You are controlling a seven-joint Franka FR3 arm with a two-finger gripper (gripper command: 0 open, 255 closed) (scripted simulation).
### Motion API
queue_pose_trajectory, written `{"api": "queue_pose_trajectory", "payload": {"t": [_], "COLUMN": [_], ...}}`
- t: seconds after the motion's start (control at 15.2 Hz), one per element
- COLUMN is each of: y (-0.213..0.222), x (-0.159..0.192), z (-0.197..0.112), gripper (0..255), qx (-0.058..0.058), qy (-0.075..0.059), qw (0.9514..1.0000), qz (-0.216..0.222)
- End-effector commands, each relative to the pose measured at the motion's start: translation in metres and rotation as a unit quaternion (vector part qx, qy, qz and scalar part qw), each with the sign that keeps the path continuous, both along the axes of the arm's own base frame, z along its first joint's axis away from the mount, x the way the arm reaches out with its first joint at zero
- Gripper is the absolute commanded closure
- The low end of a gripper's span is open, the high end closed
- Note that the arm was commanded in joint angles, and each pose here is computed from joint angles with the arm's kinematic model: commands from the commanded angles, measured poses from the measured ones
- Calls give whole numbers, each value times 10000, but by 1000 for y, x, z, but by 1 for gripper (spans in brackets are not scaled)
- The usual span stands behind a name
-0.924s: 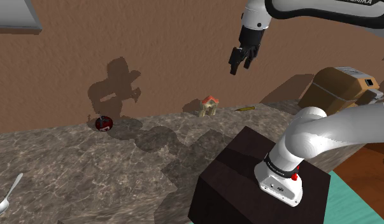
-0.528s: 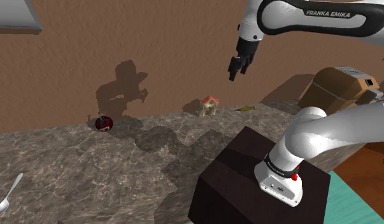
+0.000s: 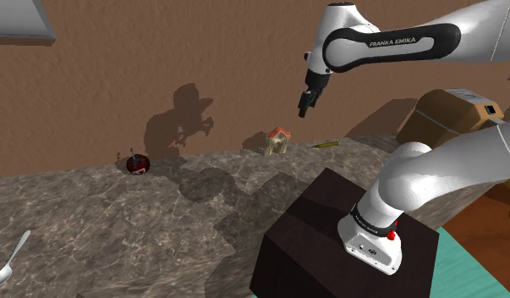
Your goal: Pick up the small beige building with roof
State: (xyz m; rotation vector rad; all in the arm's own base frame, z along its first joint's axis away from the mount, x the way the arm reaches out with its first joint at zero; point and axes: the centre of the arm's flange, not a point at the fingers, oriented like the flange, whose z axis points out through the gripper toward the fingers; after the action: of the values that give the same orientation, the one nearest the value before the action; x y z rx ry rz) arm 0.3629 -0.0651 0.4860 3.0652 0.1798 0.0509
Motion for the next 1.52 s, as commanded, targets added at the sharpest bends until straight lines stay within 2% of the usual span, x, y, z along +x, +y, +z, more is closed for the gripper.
{"api": "queue_pose_trajectory", "payload": {"t": [0.0, 0.33, 0.73, 1.06, 1.45], "y": [-15, -46, -81, -108, -135], "x": [10, 39, 78, 114, 160], "z": [-21, -69, -127, -174, -231], "gripper": [0, 0, 0, 0, 0], "qx": [-23, -72, -130, -178, -236], "qy": [-16, -38, -64, -85, -110], "qw": [9998, 9976, 9918, 9845, 9726], "qz": [209, 690, 1266, 1742, 2309]}}
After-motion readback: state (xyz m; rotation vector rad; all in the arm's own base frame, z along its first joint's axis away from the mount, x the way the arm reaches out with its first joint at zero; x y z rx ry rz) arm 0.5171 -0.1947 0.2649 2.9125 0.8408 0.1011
